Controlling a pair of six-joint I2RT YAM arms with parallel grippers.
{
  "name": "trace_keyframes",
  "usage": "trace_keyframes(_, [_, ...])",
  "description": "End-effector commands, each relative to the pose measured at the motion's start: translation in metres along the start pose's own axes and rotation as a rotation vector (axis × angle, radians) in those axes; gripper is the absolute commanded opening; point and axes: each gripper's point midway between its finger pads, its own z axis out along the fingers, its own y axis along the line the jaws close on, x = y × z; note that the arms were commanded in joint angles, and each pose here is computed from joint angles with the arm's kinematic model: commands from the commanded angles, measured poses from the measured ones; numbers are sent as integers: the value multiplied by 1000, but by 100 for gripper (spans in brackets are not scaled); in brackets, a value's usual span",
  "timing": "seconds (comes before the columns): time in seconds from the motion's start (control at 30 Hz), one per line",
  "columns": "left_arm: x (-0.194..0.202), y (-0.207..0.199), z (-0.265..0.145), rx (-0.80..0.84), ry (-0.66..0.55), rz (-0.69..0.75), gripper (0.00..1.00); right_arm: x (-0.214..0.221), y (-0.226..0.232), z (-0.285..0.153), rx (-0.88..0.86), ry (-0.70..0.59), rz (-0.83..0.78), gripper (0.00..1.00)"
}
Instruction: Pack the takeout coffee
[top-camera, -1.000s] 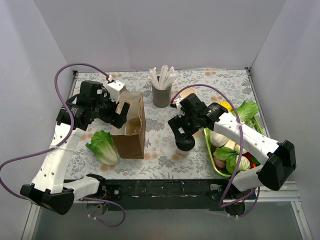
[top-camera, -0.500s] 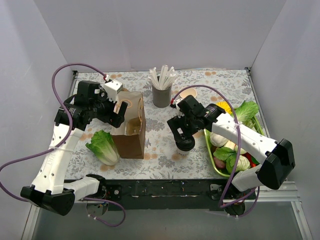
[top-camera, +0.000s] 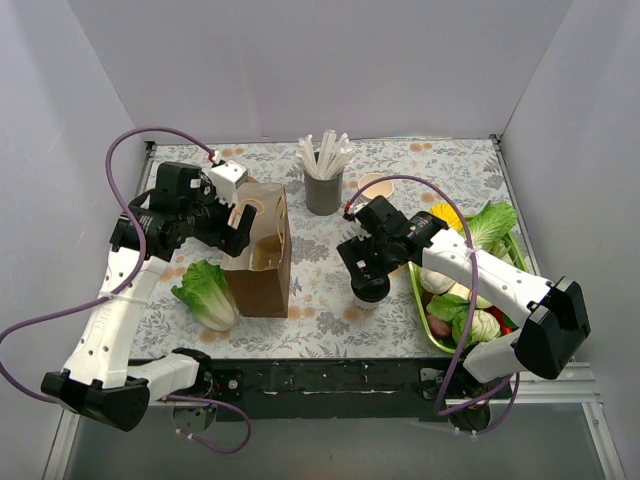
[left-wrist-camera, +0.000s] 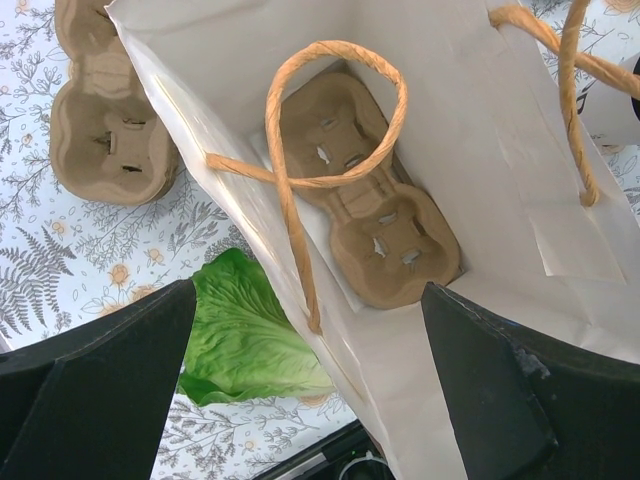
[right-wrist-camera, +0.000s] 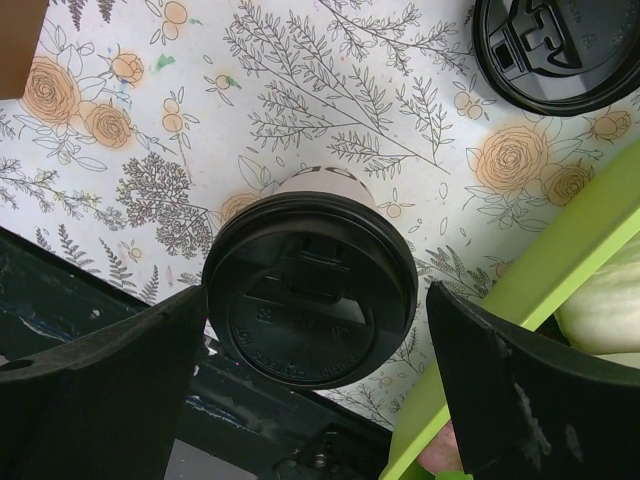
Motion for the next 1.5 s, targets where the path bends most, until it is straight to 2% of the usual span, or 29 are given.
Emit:
trace_keyframes(0.0, [4, -3, -6, 11, -8, 4, 98, -8, 6, -4, -10, -39, 1, 98])
trace_keyframes(1.03, [17, -8, -4, 39, 22, 4, 98, 7, 1, 6, 23, -1, -57, 94])
trace_keyframes(1.47, [18, -11, 1, 62, 42, 3, 98, 10, 9, -1, -28, -8, -105, 91])
